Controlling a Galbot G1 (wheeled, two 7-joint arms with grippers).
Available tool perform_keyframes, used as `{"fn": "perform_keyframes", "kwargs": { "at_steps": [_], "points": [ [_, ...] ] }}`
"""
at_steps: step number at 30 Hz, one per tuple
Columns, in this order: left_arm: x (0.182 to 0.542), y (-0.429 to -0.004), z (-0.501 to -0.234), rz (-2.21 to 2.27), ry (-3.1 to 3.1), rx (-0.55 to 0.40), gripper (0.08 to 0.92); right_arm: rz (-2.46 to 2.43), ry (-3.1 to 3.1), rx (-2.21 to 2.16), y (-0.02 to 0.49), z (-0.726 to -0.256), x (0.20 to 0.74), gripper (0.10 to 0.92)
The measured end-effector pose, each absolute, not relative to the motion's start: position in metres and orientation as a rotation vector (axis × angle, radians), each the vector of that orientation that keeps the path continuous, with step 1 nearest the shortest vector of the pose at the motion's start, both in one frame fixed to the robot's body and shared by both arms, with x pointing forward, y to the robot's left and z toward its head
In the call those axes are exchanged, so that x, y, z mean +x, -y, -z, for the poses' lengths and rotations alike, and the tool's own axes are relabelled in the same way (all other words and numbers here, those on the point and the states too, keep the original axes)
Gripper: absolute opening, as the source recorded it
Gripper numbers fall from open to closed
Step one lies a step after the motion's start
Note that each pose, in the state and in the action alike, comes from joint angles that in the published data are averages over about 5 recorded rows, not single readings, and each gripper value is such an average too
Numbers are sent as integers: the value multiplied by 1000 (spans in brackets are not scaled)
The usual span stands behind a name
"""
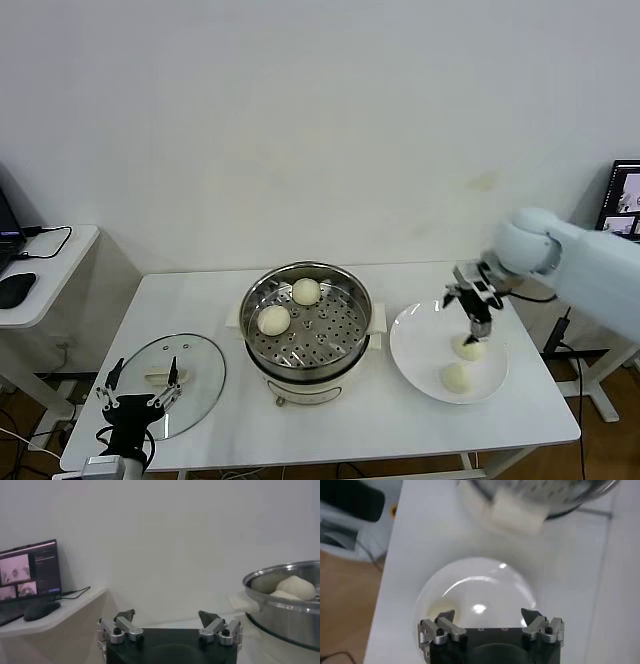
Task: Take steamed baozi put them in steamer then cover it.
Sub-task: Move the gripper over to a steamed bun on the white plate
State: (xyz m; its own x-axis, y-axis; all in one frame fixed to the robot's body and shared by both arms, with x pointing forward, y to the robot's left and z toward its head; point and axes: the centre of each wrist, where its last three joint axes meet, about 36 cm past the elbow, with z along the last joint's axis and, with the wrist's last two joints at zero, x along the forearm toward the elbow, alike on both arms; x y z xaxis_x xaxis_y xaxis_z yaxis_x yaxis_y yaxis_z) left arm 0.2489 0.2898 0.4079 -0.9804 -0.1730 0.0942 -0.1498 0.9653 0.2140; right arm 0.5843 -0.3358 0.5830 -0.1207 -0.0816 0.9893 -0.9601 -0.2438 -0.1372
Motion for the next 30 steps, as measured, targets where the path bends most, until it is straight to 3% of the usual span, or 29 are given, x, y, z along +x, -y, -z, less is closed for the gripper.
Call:
{"fn": "perform_keyframes", "kwargs": {
  "at_steps": [14,30],
  "points": [
    [246,-293,-406,334,2988,263,823,-1440,1192,1349,351,-506,569,823],
    [248,-296,-401,342,2980,273,823,-1408,1200,1356,332,-462,576,799]
  ]
}}
